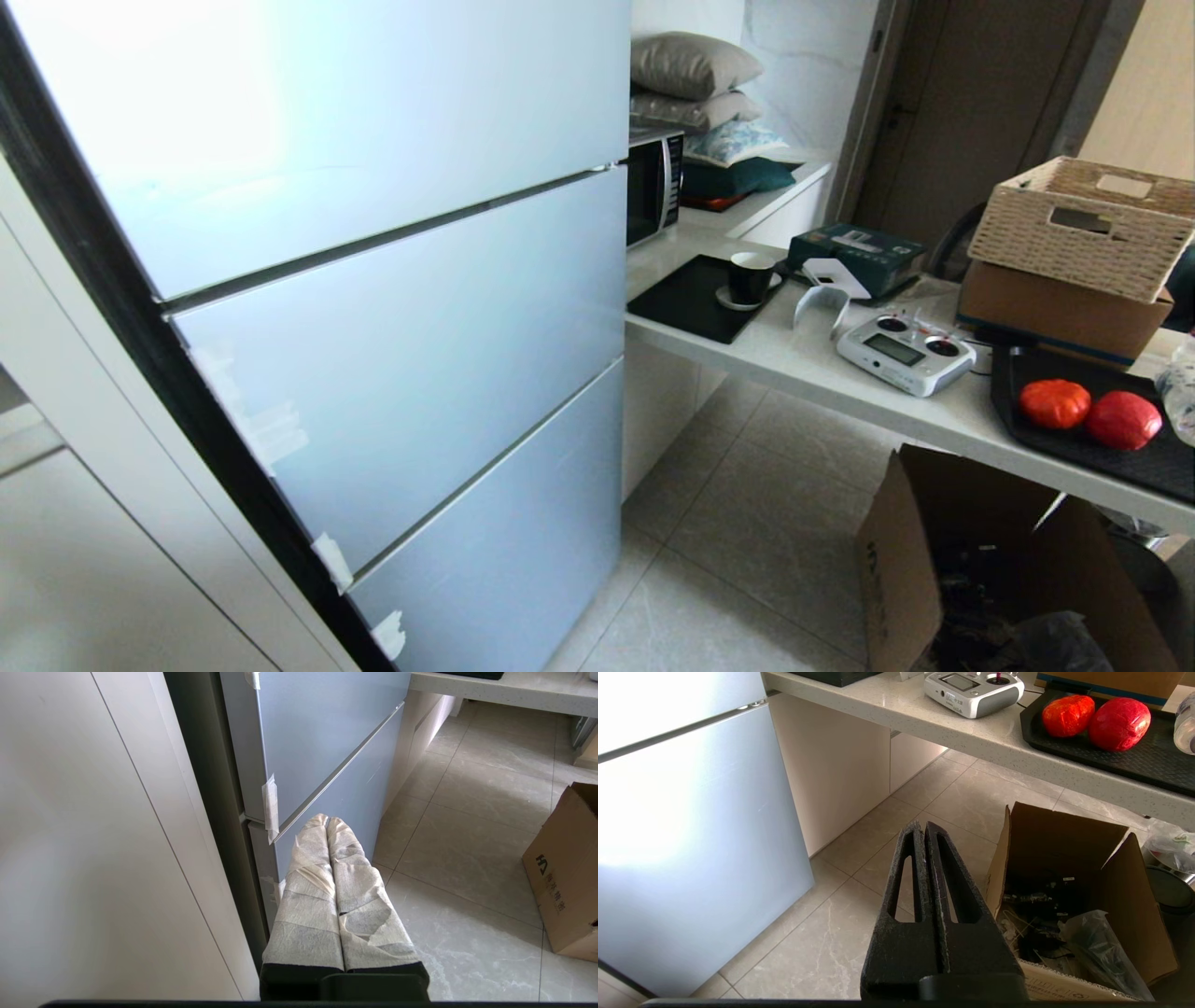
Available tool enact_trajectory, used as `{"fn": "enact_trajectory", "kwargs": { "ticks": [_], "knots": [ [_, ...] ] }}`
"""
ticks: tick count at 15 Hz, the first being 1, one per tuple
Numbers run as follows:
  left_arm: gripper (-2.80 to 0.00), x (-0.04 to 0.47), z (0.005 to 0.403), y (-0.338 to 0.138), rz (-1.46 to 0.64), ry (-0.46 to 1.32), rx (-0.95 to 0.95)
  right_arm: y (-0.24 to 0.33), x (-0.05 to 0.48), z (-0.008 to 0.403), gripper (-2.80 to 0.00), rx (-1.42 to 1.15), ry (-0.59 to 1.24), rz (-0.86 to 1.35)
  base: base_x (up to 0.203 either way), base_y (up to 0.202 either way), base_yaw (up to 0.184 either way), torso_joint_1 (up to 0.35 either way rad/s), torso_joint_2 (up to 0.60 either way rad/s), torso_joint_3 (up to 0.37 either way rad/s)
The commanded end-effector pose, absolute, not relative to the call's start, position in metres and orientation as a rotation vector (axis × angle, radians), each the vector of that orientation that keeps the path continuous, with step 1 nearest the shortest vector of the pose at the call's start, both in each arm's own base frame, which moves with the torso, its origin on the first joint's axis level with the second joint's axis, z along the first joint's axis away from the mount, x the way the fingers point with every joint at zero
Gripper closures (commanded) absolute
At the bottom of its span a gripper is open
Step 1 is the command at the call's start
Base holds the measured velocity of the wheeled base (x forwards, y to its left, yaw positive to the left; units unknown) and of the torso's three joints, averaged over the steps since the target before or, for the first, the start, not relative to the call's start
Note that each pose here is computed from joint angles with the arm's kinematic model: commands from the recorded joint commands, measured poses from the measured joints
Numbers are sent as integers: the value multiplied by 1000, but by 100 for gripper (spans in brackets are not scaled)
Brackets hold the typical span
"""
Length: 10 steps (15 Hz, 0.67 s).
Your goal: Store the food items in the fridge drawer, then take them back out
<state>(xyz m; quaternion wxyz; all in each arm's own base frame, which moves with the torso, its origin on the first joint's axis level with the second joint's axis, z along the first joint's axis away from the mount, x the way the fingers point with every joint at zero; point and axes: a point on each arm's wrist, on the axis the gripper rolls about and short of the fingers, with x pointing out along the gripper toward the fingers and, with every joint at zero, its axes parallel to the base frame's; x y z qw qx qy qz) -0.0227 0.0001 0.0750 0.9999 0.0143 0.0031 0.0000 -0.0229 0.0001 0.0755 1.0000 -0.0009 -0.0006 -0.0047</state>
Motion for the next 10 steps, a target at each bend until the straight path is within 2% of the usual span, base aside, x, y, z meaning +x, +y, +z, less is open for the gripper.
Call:
{"fn": "enact_trajectory", "kwargs": {
  "ticks": [1, 3, 5, 10],
  "knots": [
    [0, -25, 84, 0, 4, -37, 30, 0, -23, 75, 0, -3, 0, -9, 0, 0, 0, 0, 0, 0],
    [0, -31, 113, 0, 0, -102, 16, 0, -23, 75, 0, -3, -1, -9, 0, 0, 0, 0, 0, 0],
    [0, -20, 138, 0, -8, -36, -61, 0, -23, 75, 0, -3, 0, -9, 0, 0, 0, 0, 0, 0],
    [0, 54, 197, -2, -27, 136, -365, 0, -23, 75, 0, -3, 0, -9, 0, 0, 0, 0, 0, 0]
  ]
}}
